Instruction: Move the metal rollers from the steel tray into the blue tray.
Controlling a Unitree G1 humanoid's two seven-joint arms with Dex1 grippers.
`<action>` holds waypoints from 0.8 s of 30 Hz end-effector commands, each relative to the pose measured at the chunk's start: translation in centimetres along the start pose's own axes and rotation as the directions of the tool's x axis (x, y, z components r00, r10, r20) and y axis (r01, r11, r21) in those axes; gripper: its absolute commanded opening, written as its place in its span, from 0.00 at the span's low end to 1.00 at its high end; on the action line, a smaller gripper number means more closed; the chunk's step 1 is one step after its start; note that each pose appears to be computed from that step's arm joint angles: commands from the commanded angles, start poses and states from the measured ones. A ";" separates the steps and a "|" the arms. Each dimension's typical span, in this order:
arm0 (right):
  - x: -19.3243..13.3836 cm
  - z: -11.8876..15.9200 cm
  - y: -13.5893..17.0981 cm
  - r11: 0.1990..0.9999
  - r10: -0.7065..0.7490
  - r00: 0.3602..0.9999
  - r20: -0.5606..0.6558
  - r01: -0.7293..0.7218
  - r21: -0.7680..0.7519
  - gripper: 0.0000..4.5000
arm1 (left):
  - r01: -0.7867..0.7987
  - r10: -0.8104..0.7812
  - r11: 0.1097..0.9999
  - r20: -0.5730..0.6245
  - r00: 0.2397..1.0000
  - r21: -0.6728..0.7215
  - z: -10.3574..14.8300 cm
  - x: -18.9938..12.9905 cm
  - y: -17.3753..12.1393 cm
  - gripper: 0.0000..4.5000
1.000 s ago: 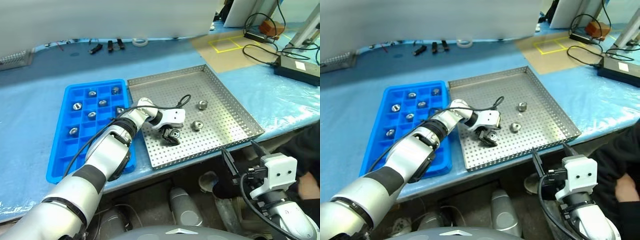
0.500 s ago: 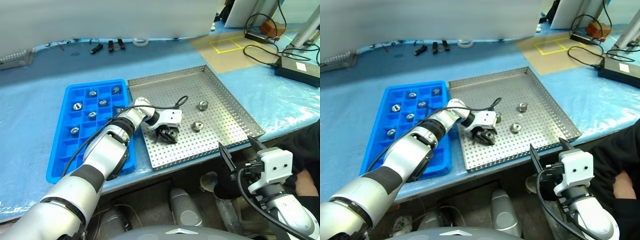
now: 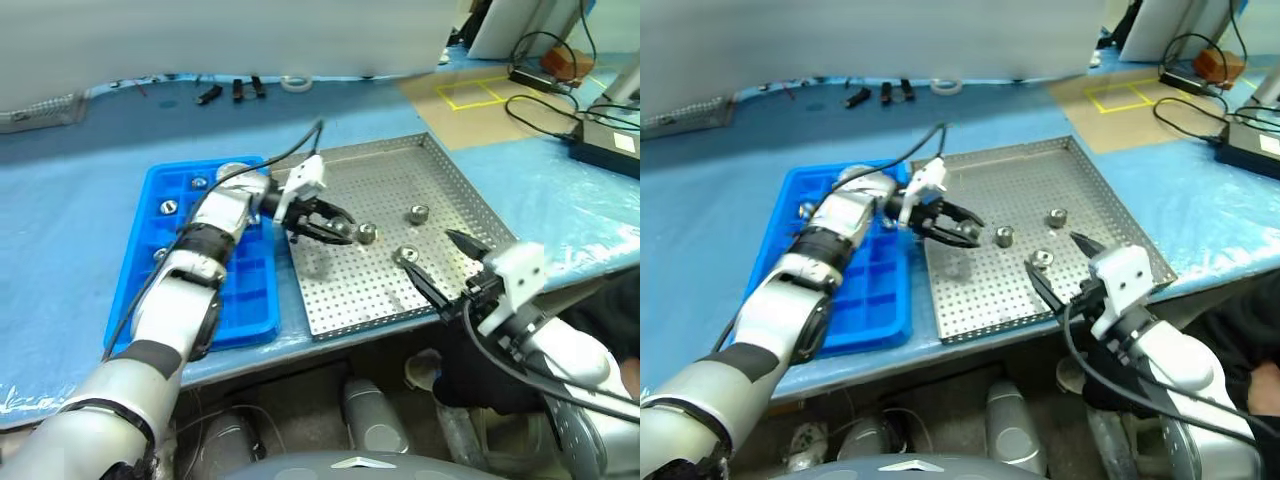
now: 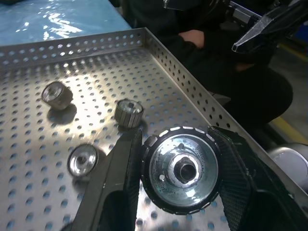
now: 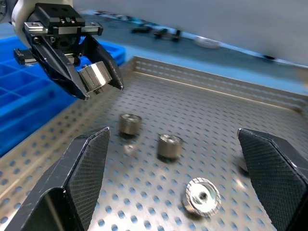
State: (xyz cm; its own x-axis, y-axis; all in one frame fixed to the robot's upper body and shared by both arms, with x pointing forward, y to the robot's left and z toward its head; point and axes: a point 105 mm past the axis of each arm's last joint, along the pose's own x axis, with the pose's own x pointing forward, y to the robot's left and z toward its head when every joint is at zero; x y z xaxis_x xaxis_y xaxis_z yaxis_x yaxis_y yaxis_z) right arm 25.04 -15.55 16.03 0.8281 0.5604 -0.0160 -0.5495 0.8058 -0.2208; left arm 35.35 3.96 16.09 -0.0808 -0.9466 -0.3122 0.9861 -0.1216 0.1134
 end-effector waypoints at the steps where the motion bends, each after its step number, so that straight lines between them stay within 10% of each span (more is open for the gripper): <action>1: 2.5 1.0 1.3 0.981 0.195 0.980 0.048 -0.195 -0.005 1.00 | -0.156 0.156 0.988 0.007 0.988 -0.011 -0.1 -2.9 -0.7 0.40; 24: 10.2 3.8 5.2 0.810 0.586 0.797 0.147 -0.580 -0.088 1.00 | -0.744 0.742 0.639 -0.101 0.663 -0.197 -4.6 -10.8 -6.8 0.40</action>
State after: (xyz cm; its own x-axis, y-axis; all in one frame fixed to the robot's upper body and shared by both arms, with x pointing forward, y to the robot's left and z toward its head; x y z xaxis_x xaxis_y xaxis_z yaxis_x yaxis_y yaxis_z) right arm 30.70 -5.38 17.30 0.3464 0.9377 -0.0263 -0.9161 0.3322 -0.2245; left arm 30.35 15.75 12.88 0.6631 -0.7027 -0.2580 0.7380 0.6713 0.0683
